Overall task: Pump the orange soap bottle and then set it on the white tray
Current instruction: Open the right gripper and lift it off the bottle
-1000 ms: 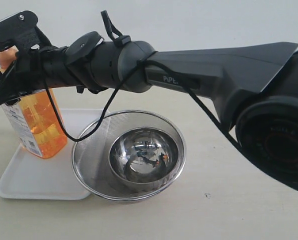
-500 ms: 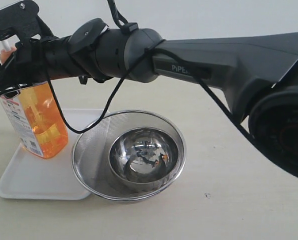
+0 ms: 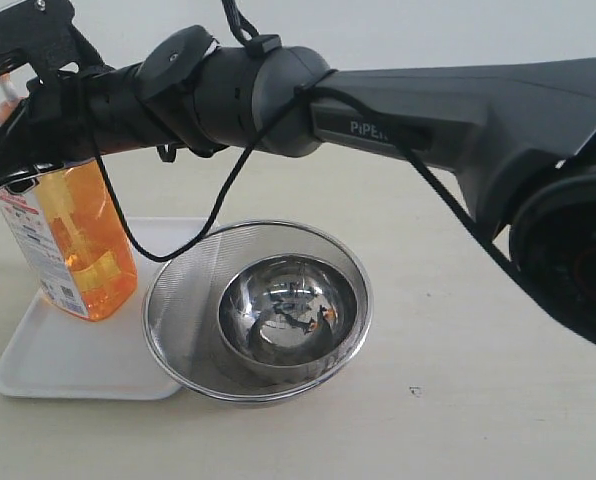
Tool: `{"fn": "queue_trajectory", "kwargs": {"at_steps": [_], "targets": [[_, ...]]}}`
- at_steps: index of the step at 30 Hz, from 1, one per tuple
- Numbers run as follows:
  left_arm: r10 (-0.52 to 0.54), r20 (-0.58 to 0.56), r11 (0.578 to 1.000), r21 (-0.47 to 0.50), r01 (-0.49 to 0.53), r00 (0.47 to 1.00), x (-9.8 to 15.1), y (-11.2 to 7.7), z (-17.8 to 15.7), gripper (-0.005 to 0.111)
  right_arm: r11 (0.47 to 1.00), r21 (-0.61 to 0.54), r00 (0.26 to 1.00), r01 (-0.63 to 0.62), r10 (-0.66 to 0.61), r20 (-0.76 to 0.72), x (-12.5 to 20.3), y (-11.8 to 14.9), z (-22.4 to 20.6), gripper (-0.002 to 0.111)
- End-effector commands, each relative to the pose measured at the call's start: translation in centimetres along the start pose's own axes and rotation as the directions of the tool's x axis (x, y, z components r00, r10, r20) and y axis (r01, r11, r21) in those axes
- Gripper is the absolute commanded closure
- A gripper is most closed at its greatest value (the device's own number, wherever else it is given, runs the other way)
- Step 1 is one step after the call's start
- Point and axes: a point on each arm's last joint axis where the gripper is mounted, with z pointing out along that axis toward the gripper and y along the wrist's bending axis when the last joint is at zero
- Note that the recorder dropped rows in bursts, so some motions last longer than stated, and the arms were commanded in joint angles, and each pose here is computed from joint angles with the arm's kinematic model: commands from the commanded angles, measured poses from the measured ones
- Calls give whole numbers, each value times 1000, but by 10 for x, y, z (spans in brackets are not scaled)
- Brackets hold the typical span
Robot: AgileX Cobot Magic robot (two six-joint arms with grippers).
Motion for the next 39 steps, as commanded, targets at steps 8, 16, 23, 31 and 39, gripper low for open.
{"fn": "queue_trajectory", "kwargs": {"at_steps": [8, 16, 23, 31, 39], "targets": [[-1, 10, 1000, 5, 1, 1000, 0, -1, 0, 102, 998, 50, 995, 31, -36, 96, -41, -4, -27, 37], [-1, 10, 1000, 5, 1, 1000, 0, -1, 0, 102, 1000, 8, 997, 0, -1, 75, -39, 0, -27, 37], [2, 11, 1000, 4, -2, 1000, 0, 0, 0, 102, 999, -41, 999, 6, -4, 40, -36, 4, -26, 37], [2, 11, 1000, 4, -2, 1000, 0, 0, 0, 102, 999, -45, 1000, 16, -16, -8, -36, 5, -31, 36], [2, 11, 1000, 4, -2, 1000, 0, 0, 0, 102, 997, -9, 997, 71, -71, 19, -70, 6, -63, 36]]}}
